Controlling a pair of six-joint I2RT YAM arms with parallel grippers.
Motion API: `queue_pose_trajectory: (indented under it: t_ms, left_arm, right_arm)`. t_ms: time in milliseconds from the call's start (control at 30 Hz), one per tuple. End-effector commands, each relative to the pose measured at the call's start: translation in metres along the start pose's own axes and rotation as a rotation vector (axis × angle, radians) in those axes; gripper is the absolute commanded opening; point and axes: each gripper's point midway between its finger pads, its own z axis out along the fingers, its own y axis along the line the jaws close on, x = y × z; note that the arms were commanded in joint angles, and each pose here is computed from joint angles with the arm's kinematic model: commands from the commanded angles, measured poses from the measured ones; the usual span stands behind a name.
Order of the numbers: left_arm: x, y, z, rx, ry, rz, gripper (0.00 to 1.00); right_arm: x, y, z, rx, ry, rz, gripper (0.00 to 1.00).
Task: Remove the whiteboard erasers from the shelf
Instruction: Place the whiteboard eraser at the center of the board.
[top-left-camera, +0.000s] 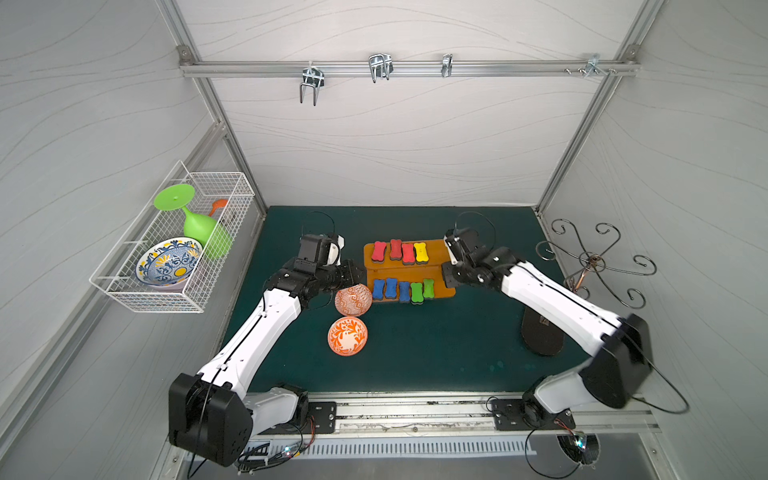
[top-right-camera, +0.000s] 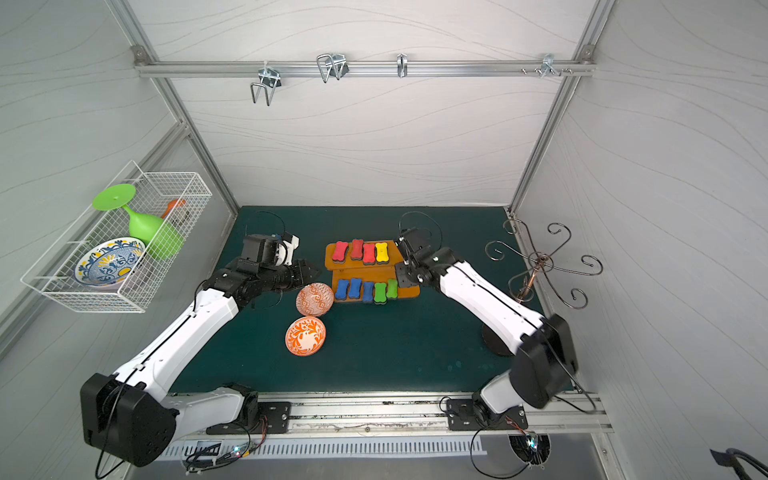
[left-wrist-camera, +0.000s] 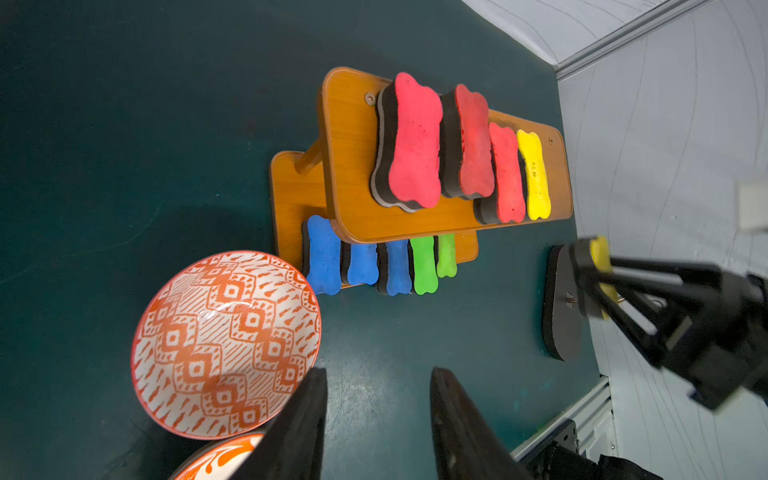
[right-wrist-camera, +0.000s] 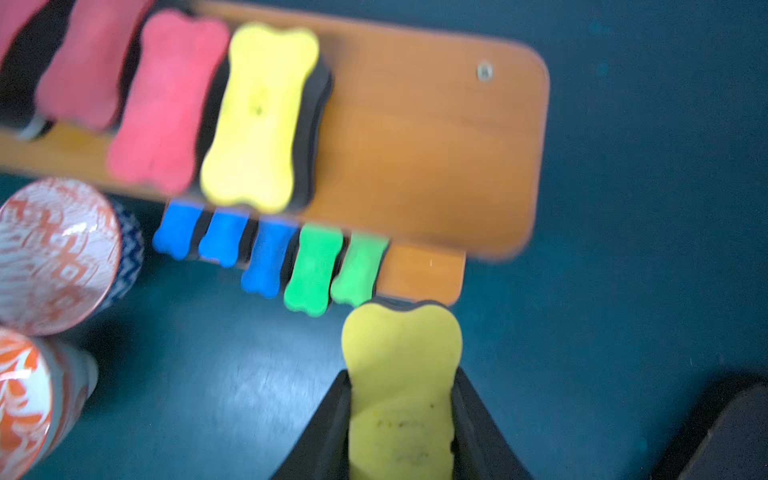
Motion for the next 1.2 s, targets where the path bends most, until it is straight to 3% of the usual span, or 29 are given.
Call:
queue_pose_trajectory:
  t_ms: [0, 167, 300, 533, 967, 1167]
  left_arm:
    - [0.001, -0.004, -0.005, 0.018, -0.014, 0.006, 0.44]
    - [-0.001, -0.007, -0.007, 0.024, -0.019, 0.011, 0.44]
    - [0.0, -0.005, -0.007, 0.02, -0.02, 0.012, 0.44]
    - [0.001, -0.002, -0.003, 0.01, -0.014, 0.017, 0.44]
    - [0.003, 0.0, 0.001, 0.008, -0.002, 0.017, 0.44]
    - [0.003, 0.001, 0.001, -0.001, -0.003, 0.018, 0.44]
  right_arm:
    - [0.067, -0.01, -0.019, 0.075, 0.065, 0.092, 0.36]
    - [0.149, 0.004, -0.007, 0.103, 0.143, 0.12, 0.36]
    - [0.181, 0.023, 0.012, 0.079, 0.158, 0.107, 0.37]
    - [0.213, 0.039, 0.038, 0.088, 0.232, 0.057, 0.39]
    - [0.245, 0.043, 0.037, 0.062, 0.304, 0.092, 0.41]
    - [0.25, 0.039, 0.037, 0.074, 0.32, 0.098, 0.48]
